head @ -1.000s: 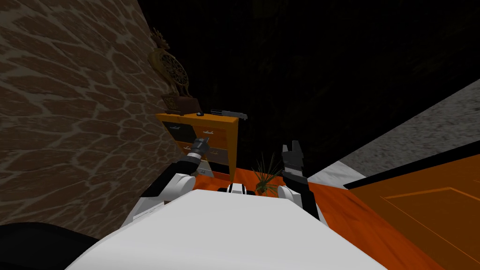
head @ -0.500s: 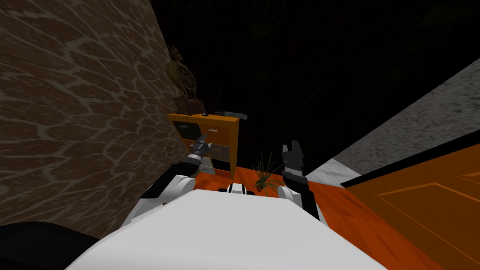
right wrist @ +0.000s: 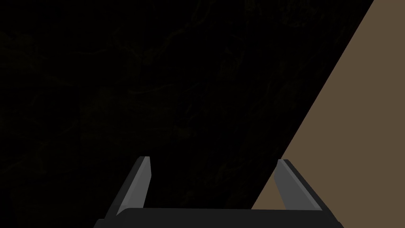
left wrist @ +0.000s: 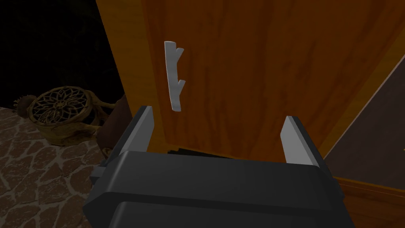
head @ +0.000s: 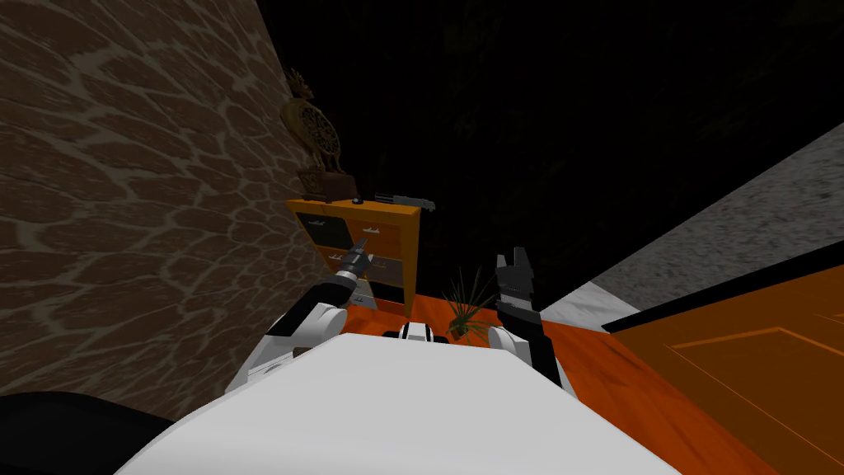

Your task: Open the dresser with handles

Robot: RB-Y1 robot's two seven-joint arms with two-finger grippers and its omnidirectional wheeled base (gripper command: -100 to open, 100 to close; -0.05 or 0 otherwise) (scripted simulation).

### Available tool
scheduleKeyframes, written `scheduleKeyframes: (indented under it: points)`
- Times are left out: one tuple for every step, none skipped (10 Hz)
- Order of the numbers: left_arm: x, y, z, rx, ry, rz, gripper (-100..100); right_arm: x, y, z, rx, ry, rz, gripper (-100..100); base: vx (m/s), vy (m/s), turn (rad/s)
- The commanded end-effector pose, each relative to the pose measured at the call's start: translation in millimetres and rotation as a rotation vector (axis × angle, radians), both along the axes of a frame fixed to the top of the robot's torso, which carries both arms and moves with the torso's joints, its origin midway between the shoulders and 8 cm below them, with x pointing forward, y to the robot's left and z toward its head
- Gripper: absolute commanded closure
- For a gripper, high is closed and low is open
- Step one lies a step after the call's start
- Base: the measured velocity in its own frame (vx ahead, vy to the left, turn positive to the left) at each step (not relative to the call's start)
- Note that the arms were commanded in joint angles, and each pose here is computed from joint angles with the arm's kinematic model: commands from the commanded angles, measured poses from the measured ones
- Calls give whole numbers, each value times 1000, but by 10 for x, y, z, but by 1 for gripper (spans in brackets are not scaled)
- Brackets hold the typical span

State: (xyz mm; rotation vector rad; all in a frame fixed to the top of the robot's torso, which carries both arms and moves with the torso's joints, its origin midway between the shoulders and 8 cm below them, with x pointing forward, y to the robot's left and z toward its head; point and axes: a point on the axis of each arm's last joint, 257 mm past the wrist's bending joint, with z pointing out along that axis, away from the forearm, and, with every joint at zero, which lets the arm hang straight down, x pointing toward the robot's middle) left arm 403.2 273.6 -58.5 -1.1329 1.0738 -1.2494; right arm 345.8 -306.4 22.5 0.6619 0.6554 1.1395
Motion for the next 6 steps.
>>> scheduleKeyframes:
  points:
    - [61, 27, -83, -1, 34, -1, -100, 0, 0, 0, 0, 0, 0, 0, 167, -24, 9]
    - [21, 17, 46, -17, 16, 2, -100, 0, 0, 0, 0, 0, 0, 0, 152, -31, 9]
    - [1, 9, 109, -21, 5, 2, -100, 0, 0, 0, 0, 0, 0, 0, 102, -33, 8]
    - [-25, -1, 191, -25, -10, 2, -100, 0, 0, 0, 0, 0, 0, 0, 36, -28, 26]
    - [-57, -13, 288, -29, -29, 1, -100, 0, 0, 1, 0, 0, 0, 0, 18, -12, -22]
    - [-92, -26, 392, -32, -50, 1, -100, 0, 0, 1, 0, 0, 0, 0, 14, -2, -8]
